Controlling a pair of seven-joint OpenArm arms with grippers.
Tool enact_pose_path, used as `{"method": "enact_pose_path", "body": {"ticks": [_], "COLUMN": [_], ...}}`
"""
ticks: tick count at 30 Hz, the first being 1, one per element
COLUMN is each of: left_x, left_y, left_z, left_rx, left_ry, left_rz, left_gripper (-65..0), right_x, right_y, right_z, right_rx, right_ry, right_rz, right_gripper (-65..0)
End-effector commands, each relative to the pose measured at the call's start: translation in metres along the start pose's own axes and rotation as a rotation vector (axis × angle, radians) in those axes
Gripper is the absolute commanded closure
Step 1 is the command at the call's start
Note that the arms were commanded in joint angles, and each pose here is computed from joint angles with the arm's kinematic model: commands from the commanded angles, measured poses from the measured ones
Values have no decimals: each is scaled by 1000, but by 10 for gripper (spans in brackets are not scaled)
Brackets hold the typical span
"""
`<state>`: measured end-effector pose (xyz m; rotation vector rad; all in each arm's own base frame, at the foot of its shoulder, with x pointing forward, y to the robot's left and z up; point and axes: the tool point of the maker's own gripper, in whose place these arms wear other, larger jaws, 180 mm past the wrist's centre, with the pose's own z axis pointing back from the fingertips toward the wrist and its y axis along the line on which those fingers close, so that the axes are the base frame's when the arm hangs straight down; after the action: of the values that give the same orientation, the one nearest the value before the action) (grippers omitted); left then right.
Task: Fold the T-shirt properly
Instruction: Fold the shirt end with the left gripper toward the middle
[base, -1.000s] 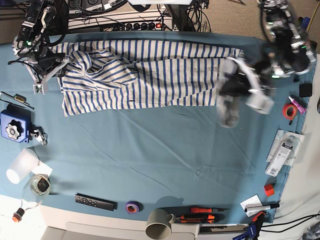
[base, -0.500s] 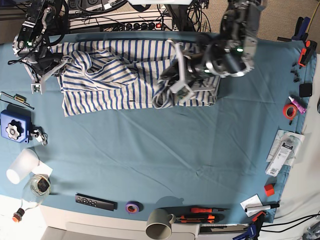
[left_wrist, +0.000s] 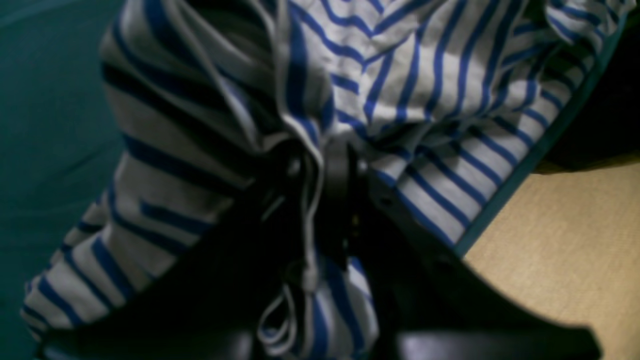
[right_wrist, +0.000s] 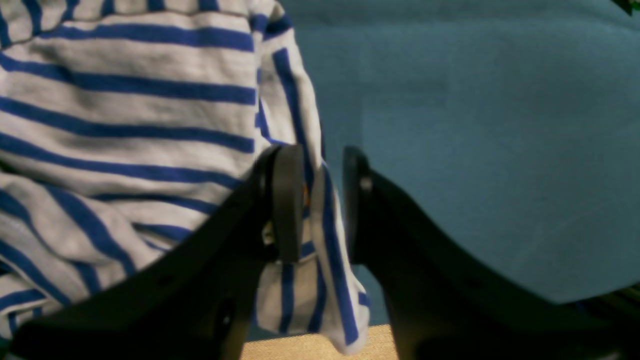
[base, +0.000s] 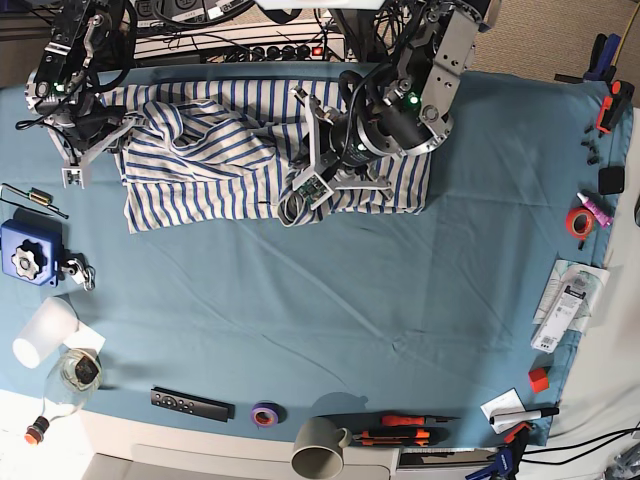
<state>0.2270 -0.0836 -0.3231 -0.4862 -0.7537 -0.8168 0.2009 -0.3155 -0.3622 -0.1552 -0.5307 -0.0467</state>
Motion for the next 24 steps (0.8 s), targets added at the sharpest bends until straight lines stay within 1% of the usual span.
{"method": "enact_pose_path", "body": {"ticks": [1, 3, 4, 5, 7, 9, 12, 14, 17, 19, 21, 23, 24], "left_x": [17, 21, 24, 27, 33, 41, 51, 49, 36, 22, 7, -7, -15], "left_y": [-6, -15, -20, -25, -36, -44, -47, -36, -2, 20, 37, 49, 54], "left_z": [3, 3, 4, 5, 9, 17, 26, 26, 24, 25, 28, 33, 36], "left_rx": [-30, -77, -106, -138, -199, -241, -241, -175, 18, 140, 234, 301, 329], "left_ry": [-64, -87, -103, -117, -142, -172, -208, -191, -111, -35, 33, 77, 102], "left_rz": [-15, 6, 22, 38, 64, 62, 16, 6, 21, 22, 26, 25, 24], "left_gripper": [-103, -234, -272, -281, -281, -281, -279, -273, -178, -108, -50, -22, -20], "right_x": [11, 11, 11, 12, 12, 13, 14, 13, 13, 14, 14, 15, 15], "right_y": [-7, -7, -7, -7, -7, -7, -9, -10, -10, -10, -10, -10, -10], "right_z": [4, 4, 4, 4, 4, 4, 4, 4, 4, 4, 5, 5, 5], "right_rx": [-20, -20, -20, -20, -20, -21, -33, -39, -39, -39, -39, -39, -38], "right_ry": [-39, -39, -40, -42, -43, -47, -51, -50, -50, -53, -54, -57, -60], "right_rz": [8, 8, 8, 8, 8, 8, 14, 17, 17, 17, 17, 17, 17], "right_gripper": [-145, -145, -145, -145, -145, -145, -145, -145, -145, -145, -145, -145, -145]}}
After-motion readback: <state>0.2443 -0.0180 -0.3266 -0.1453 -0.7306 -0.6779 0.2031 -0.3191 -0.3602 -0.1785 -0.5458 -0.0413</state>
